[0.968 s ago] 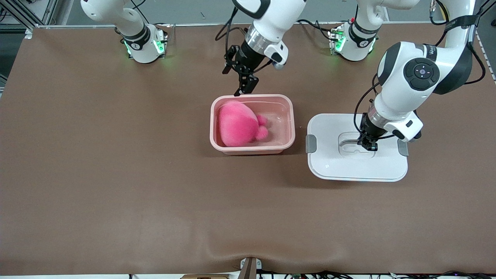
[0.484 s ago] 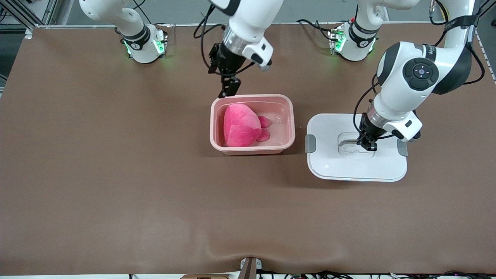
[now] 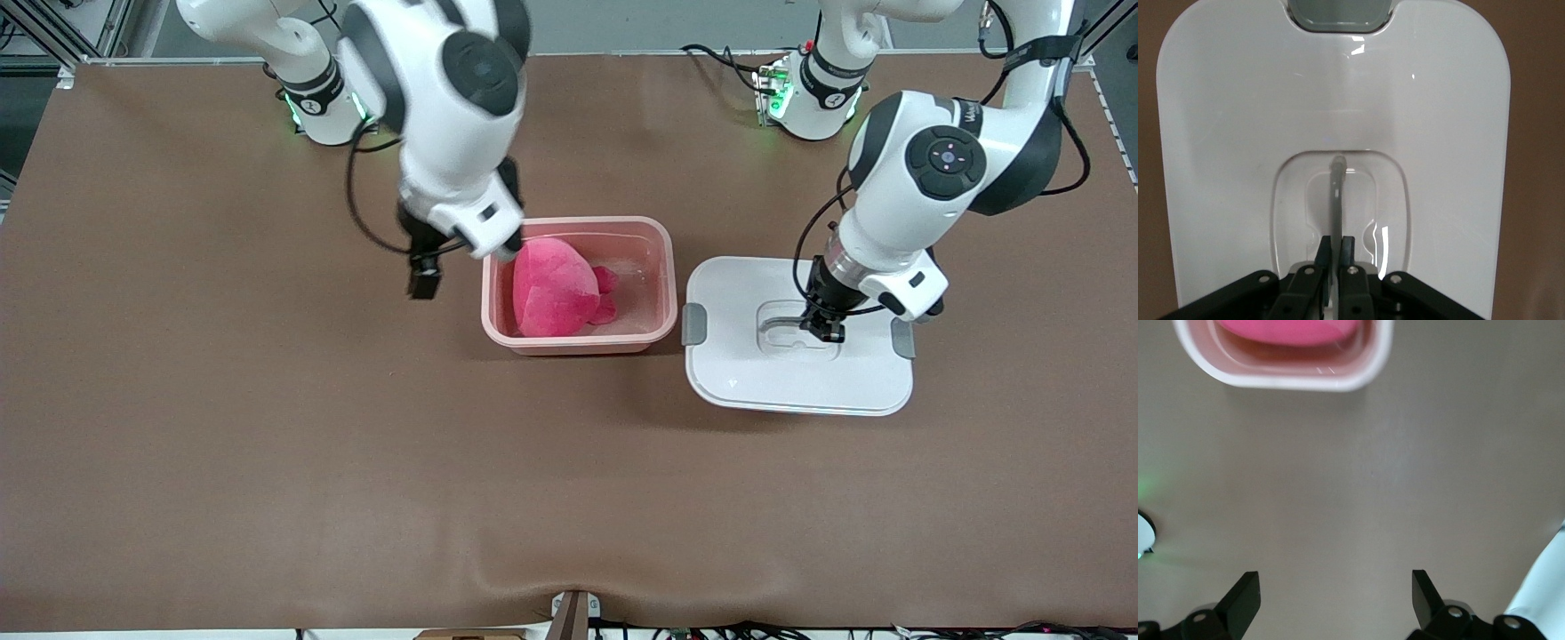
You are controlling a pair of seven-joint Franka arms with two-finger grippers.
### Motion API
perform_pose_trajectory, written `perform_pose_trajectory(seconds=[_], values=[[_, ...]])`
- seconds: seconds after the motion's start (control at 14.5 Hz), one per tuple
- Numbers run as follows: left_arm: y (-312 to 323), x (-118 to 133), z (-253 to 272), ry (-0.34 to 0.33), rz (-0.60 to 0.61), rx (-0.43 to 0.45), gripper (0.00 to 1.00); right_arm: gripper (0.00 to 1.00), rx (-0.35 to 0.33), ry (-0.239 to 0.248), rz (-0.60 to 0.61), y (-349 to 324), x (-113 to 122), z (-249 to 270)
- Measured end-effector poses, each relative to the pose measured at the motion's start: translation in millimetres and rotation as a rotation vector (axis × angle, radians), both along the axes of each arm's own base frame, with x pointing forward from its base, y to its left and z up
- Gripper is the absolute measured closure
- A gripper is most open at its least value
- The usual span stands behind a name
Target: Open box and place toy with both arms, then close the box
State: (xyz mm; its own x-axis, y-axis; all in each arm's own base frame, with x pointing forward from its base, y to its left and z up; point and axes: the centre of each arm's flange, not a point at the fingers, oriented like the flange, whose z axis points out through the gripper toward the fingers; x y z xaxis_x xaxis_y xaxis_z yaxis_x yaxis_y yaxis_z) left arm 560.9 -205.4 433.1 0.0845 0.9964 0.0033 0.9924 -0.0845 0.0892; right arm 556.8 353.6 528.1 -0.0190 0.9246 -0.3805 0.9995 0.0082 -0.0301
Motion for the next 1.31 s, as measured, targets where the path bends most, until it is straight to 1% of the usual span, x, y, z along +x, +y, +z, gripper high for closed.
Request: perform_pose_trajectory(seconds=[0.14, 0.21, 0.35, 0.48, 0.55, 0.69, 0.83, 1.04, 1.31], values=[[-15.8, -4.5, 2.5, -0.004, 0.007, -0.008, 0.93, 0.0, 0.03, 0.016, -0.121, -60.5, 33.9, -1.1], [-23.6, -6.5, 3.5, -0.006, 0.012, -0.013, 0.93, 0.0, 0.057, 0.029, -0.188, -95.8, 49.9, -2.0], [-41.6, -10.5, 3.4, -0.006, 0.026, -0.022, 0.93, 0.0, 0.134, 0.052, -0.324, -170.0, 76.8, -2.7], [-63.1, -13.3, 2.8, -0.006, 0.045, -0.036, 0.93, 0.0, 0.198, 0.058, -0.446, -242.1, 93.1, 0.0], [-74.5, -14.3, 2.3, -0.006, 0.051, -0.043, 0.93, 0.0, 0.211, 0.056, -0.489, -269.4, 96.4, 1.9], [-99.6, -17.6, 0.3, -0.005, 0.063, -0.055, 0.93, 0.0, 0.218, 0.042, -0.552, -302.3, 95.8, 8.9], [-121.1, -22.9, -2.8, -0.001, 0.073, -0.062, 0.93, 0.0, 0.211, 0.009, -0.653, -314.8, 87.8, 21.9], [-148.9, -35.3, -2.9, 0.001, 0.09, -0.072, 0.93, 0.0, 0.188, -0.056, -0.853, -310.4, 67.5, 42.0], [-190.7, -56.9, -11.9, -0.004, 0.122, -0.056, 0.93, 0.0, 0.162, -0.097, -1.015, -319.3, 41.4, 57.0]])
